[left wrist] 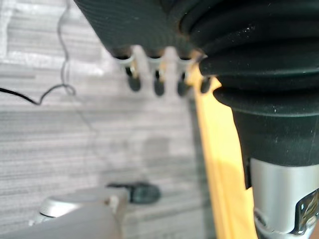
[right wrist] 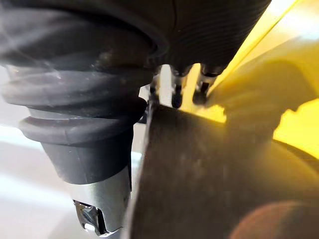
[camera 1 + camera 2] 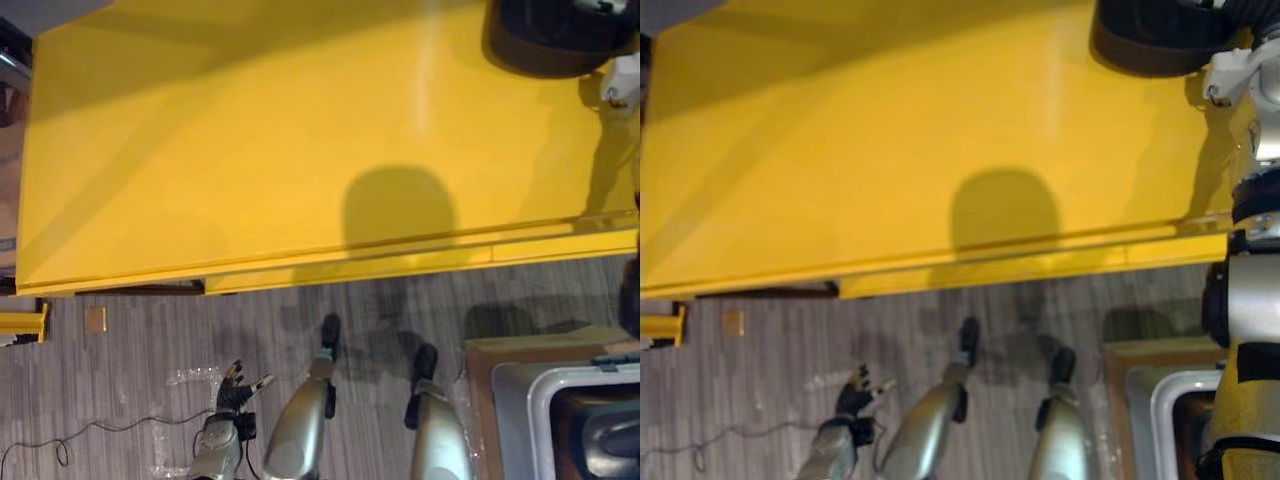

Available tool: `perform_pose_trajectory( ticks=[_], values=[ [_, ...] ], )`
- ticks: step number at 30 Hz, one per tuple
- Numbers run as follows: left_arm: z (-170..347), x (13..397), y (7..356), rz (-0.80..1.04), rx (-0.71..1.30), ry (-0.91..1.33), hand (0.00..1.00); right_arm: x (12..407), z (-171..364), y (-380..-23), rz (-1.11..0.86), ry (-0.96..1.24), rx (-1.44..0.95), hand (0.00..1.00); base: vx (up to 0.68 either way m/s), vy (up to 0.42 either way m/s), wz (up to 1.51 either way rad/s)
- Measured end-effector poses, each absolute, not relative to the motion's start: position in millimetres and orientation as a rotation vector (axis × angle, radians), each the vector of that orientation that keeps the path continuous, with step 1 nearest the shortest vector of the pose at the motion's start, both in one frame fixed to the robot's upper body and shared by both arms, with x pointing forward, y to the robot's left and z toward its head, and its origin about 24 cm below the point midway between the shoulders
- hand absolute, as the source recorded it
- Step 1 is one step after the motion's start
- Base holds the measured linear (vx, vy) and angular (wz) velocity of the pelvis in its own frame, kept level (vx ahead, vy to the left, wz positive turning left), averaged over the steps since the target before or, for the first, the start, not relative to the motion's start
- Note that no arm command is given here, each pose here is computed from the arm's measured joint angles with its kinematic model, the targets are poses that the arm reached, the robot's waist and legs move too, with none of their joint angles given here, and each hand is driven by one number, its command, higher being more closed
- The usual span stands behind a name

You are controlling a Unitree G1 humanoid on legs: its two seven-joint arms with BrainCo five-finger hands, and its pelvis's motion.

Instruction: Walk over and take plastic housings, then place them on the shelf

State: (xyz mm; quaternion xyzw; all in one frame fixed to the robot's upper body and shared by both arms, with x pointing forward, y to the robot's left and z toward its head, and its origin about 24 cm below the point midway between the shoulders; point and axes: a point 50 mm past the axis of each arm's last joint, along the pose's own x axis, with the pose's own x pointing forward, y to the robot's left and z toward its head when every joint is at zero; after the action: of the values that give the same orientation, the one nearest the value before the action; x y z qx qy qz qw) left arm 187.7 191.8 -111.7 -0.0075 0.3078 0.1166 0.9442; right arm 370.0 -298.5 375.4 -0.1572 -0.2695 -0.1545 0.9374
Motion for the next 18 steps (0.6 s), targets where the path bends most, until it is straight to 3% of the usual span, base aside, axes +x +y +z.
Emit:
perform_pose_trajectory(
  ticks=[18],
  values=[
    [-113,187,192,0.236,-0.014,0.632,0.00,370,377,-285,-0.234,-0.581,-0.392,0.00,0.00,0.000,0.00]
  ],
)
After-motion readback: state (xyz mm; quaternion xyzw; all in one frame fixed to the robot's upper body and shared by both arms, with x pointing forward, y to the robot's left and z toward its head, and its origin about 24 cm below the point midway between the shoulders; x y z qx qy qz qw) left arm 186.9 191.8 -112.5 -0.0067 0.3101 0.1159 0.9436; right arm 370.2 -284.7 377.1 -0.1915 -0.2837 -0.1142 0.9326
